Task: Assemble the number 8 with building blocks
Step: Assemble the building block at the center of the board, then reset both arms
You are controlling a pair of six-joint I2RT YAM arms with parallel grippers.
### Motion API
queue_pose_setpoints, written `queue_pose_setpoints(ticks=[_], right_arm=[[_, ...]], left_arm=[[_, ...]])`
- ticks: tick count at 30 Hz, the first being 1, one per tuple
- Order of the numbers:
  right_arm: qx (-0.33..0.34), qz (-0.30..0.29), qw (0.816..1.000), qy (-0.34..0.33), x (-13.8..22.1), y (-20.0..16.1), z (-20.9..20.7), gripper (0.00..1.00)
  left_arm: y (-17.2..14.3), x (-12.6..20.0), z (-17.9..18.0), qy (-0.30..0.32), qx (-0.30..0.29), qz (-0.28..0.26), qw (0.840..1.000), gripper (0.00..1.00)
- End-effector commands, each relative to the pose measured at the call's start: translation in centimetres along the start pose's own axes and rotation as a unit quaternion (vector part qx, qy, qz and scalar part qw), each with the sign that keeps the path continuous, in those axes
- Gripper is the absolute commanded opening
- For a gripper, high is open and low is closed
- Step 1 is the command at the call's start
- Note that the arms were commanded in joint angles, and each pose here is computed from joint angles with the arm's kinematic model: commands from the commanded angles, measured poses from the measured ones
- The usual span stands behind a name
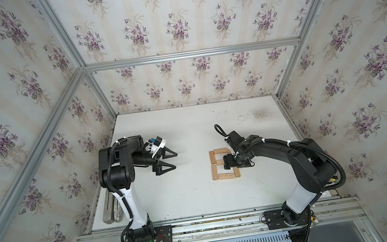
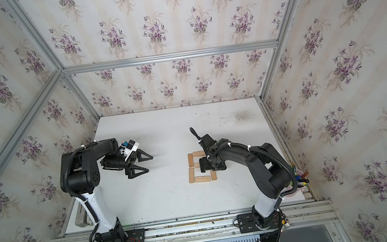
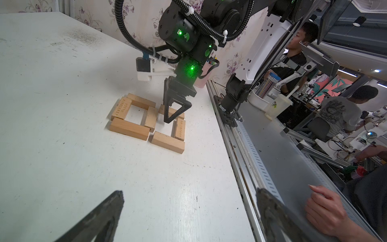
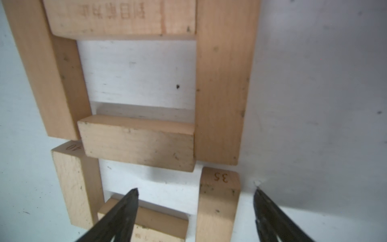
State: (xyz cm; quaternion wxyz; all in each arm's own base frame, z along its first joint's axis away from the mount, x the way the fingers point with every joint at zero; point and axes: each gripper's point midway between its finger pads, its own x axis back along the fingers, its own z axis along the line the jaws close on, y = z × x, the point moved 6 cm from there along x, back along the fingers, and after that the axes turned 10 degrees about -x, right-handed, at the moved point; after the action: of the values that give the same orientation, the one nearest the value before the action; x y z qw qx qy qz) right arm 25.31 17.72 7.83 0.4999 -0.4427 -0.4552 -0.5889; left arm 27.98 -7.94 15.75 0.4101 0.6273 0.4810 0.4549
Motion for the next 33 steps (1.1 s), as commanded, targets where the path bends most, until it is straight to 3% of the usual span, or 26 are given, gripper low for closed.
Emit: queue_pose_setpoints(ticks=[1, 6, 8, 10, 11, 13, 15, 17, 18, 19, 20, 22, 23, 28, 30, 31, 32, 33], right_arm=[[0.008, -0.002, 1.0, -0.001, 0.5, -0.2, -0.3, 0.97], [0.002, -0.071, 0.994, 0.086, 3.3, 1.1, -0.6, 1.0], [0.029, -0.119, 0.981, 0.153, 5.6, 1.7, 0.1, 1.0], [0.086, -0.185, 0.956, 0.211, 8.8, 2.3, 0.9, 1.0], [0.124, -0.237, 0.937, 0.225, 10.7, 2.8, 1.1, 1.0], [0.151, -0.378, 0.895, 0.184, 13.8, 4.4, -0.9, 1.0], [0.141, -0.526, 0.827, 0.141, 15.7, 5.2, -5.1, 1.0], [0.082, -0.659, 0.739, 0.116, 16.1, 4.5, -10.9, 1.0], [0.045, -0.691, 0.713, 0.111, 15.8, 4.1, -13.2, 1.0], [0.023, -0.699, 0.707, 0.102, 15.1, 4.0, -15.0, 1.0], [0.022, -0.687, 0.721, 0.089, 14.0, 4.4, -15.8, 1.0], [0.026, -0.606, 0.787, 0.109, 11.2, 7.3, -15.9, 1.0], [0.043, -0.578, 0.806, 0.118, 9.8, 8.1, -15.4, 1.0], [0.045, -0.542, 0.83, 0.12, 7.7, 10.8, -15.1, 1.0], [0.055, -0.578, 0.811, 0.073, 7.7, 9.2, -14.3, 1.0], [0.045, -0.61, 0.79, 0.046, 7.5, 7.0, -14.4, 1.0], [0.052, -0.665, 0.744, 0.043, 8.7, 5.0, -14.2, 1.0], [0.053, -0.689, 0.722, 0.04, 9.4, 3.5, -14.2, 1.0]], left_arm=[[1.3, 0.1, -1.3, -0.013, -0.111, -0.019, 0.994, 1.0], [1.3, 0.1, -1.3, -0.013, -0.11, -0.019, 0.994, 1.0], [1.3, 0.1, -1.3, -0.013, -0.111, -0.02, 0.994, 1.0], [1.3, 0.1, -1.3, -0.013, -0.111, -0.019, 0.994, 1.0], [1.3, 0.1, -1.3, -0.013, -0.11, -0.02, 0.994, 1.0], [1.3, 0.1, -1.3, -0.013, -0.11, -0.019, 0.994, 0.99], [1.3, 0.1, -1.3, -0.013, -0.11, -0.019, 0.994, 0.99], [1.3, 0.1, -1.2, -0.013, -0.111, -0.019, 0.994, 1.0], [1.3, 0.1, -1.2, -0.013, -0.11, -0.019, 0.994, 1.0], [1.3, 0.1, -1.3, -0.013, -0.112, -0.019, 0.993, 0.99], [1.3, 0.1, -1.2, -0.013, -0.11, -0.02, 0.994, 1.0], [1.3, 0.1, -1.2, -0.012, -0.111, -0.02, 0.994, 1.0], [1.3, 0.1, -1.2, -0.013, -0.11, -0.02, 0.994, 1.0], [1.3, 0.1, -1.3, -0.013, -0.111, -0.019, 0.994, 1.0], [1.3, 0.1, -1.3, -0.013, -0.11, -0.019, 0.994, 1.0], [1.3, 0.1, -1.2, -0.013, -0.111, -0.019, 0.994, 1.0], [1.3, 0.1, -1.2, -0.013, -0.111, -0.019, 0.994, 0.99], [1.3, 0.1, -1.3, -0.013, -0.11, -0.019, 0.994, 1.0]])
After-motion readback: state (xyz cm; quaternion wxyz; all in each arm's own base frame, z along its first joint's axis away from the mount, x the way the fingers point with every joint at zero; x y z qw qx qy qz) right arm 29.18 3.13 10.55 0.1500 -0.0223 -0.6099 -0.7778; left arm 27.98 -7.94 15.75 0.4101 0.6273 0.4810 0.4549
